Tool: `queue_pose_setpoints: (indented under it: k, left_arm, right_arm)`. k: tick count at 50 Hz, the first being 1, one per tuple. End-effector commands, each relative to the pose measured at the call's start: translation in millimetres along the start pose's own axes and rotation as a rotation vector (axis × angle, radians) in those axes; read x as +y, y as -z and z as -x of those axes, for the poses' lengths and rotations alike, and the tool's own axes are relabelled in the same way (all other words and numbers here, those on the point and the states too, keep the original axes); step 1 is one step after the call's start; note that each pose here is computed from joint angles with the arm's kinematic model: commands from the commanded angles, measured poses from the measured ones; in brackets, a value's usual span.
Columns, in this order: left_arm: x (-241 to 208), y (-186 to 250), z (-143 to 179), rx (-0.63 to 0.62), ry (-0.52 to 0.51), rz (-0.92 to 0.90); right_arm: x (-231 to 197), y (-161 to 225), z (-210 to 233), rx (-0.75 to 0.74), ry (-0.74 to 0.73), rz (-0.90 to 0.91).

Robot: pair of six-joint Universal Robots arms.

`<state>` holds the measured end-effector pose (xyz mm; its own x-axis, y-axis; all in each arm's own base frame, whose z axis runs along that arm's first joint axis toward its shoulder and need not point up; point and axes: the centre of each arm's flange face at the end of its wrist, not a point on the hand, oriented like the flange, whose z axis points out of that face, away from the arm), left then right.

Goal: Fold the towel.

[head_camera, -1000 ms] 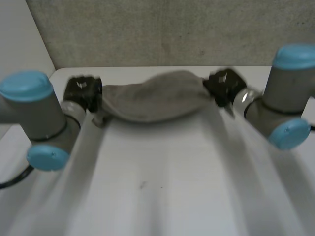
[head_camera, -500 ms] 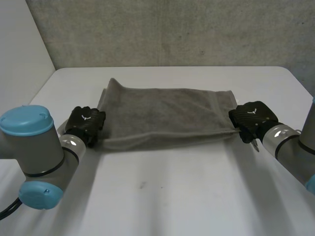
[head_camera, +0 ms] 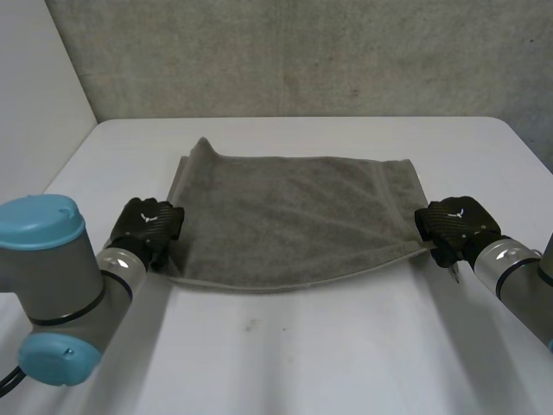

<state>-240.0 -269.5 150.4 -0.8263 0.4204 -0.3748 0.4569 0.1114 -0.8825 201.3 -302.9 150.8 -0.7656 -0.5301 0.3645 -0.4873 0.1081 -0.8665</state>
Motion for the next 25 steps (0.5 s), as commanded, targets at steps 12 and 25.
queue_pose_setpoints:
  k: [12, 25]
  left_arm:
    - [9.0, 7.8, 15.9, 0.078, -0.118, 0.063]
    - [20.5, 0.9, 10.6, 0.11, -0.148, 0.078]
  right_arm:
    - [4.8, -4.4, 0.2, 0.003, 0.001, 0.0]
    - [7.2, -5.6, 1.2, 0.0, 0.002, 0.005]
